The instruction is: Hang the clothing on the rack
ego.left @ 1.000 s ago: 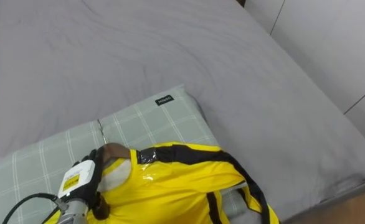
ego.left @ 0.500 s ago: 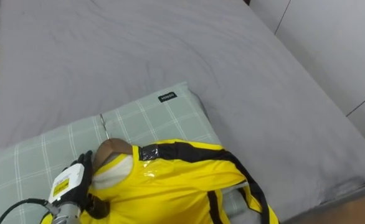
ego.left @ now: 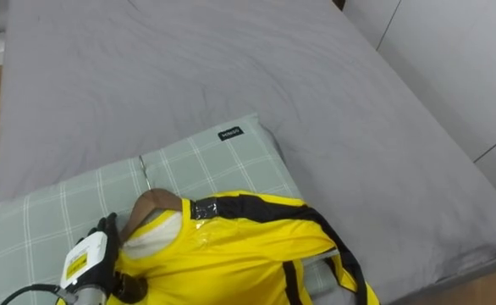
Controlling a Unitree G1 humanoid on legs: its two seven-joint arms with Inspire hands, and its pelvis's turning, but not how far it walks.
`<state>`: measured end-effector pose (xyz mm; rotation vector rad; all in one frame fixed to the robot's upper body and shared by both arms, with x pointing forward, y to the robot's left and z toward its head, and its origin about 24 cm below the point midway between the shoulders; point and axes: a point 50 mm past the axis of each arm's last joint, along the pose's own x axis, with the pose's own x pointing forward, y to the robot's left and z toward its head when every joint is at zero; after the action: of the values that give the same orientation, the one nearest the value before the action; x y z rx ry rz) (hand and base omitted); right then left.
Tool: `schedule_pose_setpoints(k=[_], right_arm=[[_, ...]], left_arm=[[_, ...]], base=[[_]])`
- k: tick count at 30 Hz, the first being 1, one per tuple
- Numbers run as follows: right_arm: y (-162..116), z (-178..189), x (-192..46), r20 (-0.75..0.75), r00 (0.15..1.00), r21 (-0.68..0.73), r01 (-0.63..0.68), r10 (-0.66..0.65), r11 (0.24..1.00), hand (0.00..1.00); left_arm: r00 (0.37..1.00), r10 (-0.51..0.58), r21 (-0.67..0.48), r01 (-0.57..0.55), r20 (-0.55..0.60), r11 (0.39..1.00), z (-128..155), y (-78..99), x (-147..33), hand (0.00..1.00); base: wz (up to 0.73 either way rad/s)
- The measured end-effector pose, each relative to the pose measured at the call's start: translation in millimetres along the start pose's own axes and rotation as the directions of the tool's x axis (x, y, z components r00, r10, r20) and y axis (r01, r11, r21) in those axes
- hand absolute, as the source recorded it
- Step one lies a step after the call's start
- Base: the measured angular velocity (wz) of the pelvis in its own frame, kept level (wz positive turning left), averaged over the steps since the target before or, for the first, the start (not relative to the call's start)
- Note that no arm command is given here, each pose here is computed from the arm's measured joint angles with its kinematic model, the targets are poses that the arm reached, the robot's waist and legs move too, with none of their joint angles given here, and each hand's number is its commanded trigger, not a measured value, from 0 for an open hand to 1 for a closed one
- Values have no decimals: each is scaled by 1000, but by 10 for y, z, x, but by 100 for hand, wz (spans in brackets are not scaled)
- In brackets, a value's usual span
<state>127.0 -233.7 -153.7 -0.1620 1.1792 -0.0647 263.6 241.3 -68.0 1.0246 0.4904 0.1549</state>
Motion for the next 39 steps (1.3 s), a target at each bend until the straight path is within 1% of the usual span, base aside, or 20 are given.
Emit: schedule_pose_setpoints(k=[6,14,19,27,29,30,31,32,34,35,36,38,39], right_arm=[[4,22,3,-3,1000,-30,-1,1,1000,0],[18,22,5,-4,1000,-37,-5,5,999,0],[31,29,6,-1,1000,-32,-9,9,999,0],[47,55,9,7,1000,-31,-27,27,999,0],[31,57,8,8,1000,-26,-24,25,999,0],[24,61,8,9,1000,-27,-23,23,999,0],[20,65,8,10,1000,-27,-22,22,999,0],[19,69,8,11,1000,-28,-21,22,999,0],[17,71,8,11,1000,-26,-21,21,999,0],[17,71,8,11,1000,-26,-21,21,999,0],[17,71,8,11,1000,-26,-21,21,999,0],[16,69,8,9,1000,-26,-21,21,999,0],[14,69,8,8,1000,-26,-20,20,999,0]], left_arm=[[1000,-16,4,16,-17,1000,-51,-42,-31,0],[999,-17,-31,15,-37,999,-63,-42,-32,0],[995,-76,-75,71,-60,995,-73,-90,-43,0],[990,-124,-86,118,-71,989,-93,-119,-51,0],[988,-136,-86,130,-75,988,-96,-124,-51,26],[986,-146,-91,139,-79,986,-100,-129,-52,46],[985,-152,-96,143,-84,985,-103,-132,-52,55],[984,-154,-96,145,-86,985,-104,-132,-52,56],[984,-153,-101,144,-90,984,-101,-121,-42,64],[984,-150,-100,141,-92,985,-100,-111,-36,71],[986,-140,-97,131,-95,987,-104,-80,-20,75],[987,-118,-98,108,-104,989,-104,-16,15,78],[988,-105,-112,92,-114,989,-103,31,40,82]], base=[[0],[0],[0],[0],[0],[0],[0],[0],[0],[0],[0],[0],[0]])
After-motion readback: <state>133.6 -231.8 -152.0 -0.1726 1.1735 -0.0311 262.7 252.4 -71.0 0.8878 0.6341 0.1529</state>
